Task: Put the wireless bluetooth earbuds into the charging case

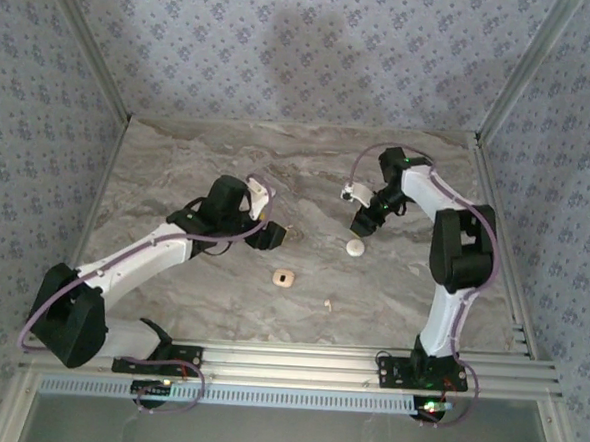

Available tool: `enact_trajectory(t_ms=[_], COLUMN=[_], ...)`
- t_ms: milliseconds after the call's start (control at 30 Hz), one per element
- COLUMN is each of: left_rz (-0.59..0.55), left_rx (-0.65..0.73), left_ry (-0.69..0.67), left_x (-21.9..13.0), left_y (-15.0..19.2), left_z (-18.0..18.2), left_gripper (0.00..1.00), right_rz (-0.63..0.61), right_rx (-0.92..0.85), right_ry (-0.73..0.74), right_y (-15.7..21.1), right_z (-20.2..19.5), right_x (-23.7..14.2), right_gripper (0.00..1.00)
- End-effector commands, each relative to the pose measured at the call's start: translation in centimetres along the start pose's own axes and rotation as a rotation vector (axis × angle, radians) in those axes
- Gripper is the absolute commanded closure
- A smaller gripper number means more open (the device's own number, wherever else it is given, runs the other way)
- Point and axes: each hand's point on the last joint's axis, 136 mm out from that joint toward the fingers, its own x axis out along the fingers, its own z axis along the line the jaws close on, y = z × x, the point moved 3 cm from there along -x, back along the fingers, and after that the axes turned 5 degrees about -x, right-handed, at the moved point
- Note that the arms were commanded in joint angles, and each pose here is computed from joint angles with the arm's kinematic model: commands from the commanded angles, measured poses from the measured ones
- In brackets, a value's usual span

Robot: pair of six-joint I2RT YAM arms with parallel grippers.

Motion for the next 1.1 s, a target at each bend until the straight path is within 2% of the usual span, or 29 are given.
enact_trajectory(t_ms=[0, 100, 233, 333, 500, 567, 733, 1067], left_rz=[0.143, 0.223, 0.333, 0.399, 0.459, 0.494, 0.601, 0.748], left_rx=[-0.100, -0.152, -0.193, -0.226, -0.269, -0.289, -0.289, -0.229], left_ry=[-0.043, -0.074, -0.078, -0.108, -0.190, -0.188, -0.237, -0.333], left_x=[0.2, 0.6, 1.3, 1.5, 2.0, 2.4, 3.4, 6.0], left_y=[1.5, 1.8, 2.5, 3.3, 4.5, 4.9, 6.3, 8.9], left_z=[-0.1, -0.3, -1.6, -2.5, -3.5, -3.9, -4.1, -4.0], left_gripper=[0.27, 0.28, 0.30, 0.31, 0.33, 0.33, 0.33, 0.31], right_rz=[-0.180, -0.302, -0.430, -0.450, -0.576, -0.568, -0.560, -0.570], right_rx=[0.111, 0.196, 0.297, 0.432, 0.649, 0.724, 0.870, 0.923], right_ry=[0.136, 0.220, 0.256, 0.287, 0.286, 0.246, 0.236, 0.258], right_y=[-2.8, -4.3, -6.2, -5.5, -5.3, -4.8, -3.1, -1.5], right_z=[-0.7, -0.9, -0.1, 0.9, 2.9, 4.0, 5.5, 7.3], right_x=[-2.5, -4.3, -6.3, -6.3, -7.4, -7.3, -7.0, -6.7], right_gripper=[0.52, 0.47, 0.50, 0.51, 0.47, 0.43, 0.41, 0.41])
